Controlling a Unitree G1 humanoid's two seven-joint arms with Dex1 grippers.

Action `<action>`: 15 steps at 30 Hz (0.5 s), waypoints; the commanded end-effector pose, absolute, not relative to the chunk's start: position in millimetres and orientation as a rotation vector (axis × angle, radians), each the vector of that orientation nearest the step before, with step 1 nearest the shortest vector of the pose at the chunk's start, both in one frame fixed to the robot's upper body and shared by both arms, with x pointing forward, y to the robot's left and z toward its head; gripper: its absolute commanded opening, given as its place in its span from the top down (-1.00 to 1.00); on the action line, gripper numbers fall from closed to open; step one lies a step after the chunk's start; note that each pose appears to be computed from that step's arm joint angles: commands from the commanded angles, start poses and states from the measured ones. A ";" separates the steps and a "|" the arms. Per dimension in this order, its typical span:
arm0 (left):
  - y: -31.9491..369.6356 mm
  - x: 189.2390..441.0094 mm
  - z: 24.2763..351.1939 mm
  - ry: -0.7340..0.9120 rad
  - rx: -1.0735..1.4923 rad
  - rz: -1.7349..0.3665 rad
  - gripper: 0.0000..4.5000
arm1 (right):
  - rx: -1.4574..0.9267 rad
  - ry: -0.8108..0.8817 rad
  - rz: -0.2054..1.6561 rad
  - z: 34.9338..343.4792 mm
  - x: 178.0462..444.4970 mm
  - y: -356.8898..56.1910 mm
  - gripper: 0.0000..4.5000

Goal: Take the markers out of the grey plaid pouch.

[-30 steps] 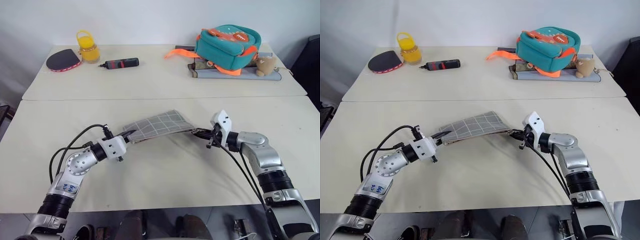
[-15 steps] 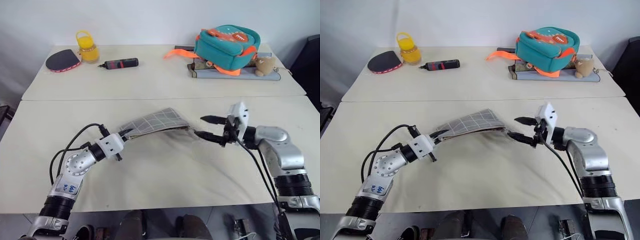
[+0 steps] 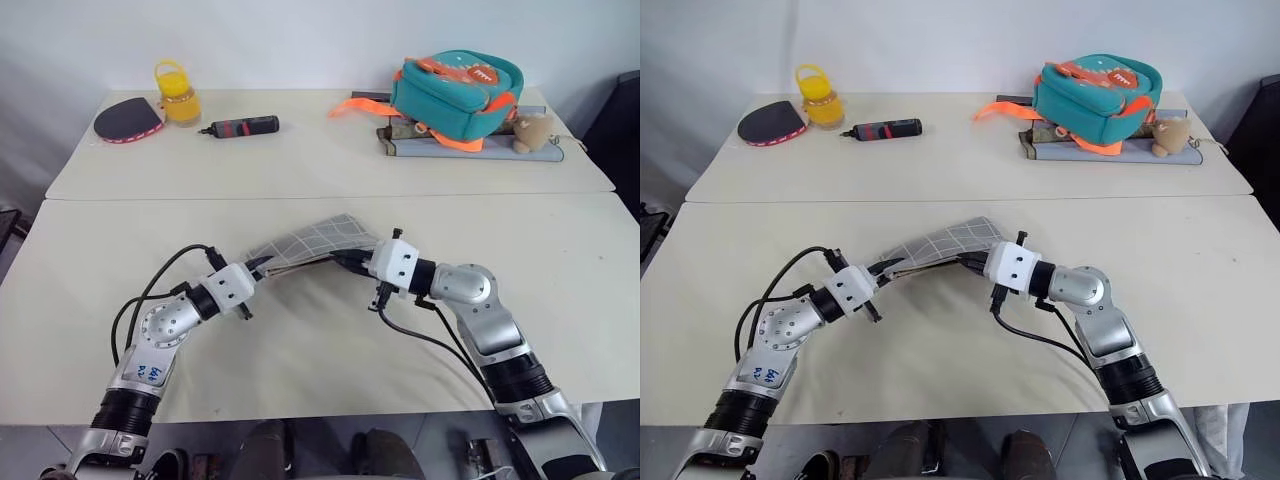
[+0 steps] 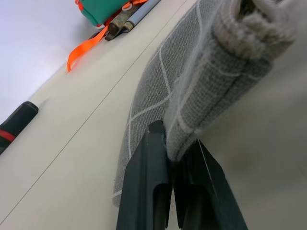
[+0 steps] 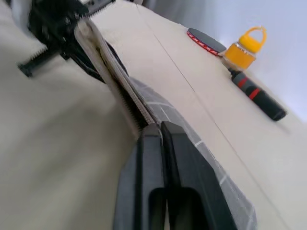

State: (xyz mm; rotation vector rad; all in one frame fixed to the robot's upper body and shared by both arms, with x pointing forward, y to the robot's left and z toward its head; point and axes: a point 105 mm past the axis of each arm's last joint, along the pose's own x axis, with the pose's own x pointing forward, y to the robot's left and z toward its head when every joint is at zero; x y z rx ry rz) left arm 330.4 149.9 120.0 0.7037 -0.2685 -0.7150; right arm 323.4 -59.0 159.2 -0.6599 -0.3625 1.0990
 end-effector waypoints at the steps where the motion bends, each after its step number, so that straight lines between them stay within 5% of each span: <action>1: 142.4 326.7 127.8 -0.311 0.703 -0.715 1.00 | -0.686 -0.397 1.103 156.1 320.8 -55.0 0.99; 12: 134.0 318.5 124.5 -0.307 0.704 -0.767 1.00 | -0.738 -0.404 1.037 157.0 336.0 -57.3 0.99; 15: 129.4 315.8 127.2 -0.311 0.671 -0.792 1.00 | -0.926 -0.437 1.011 157.3 341.2 -57.5 0.99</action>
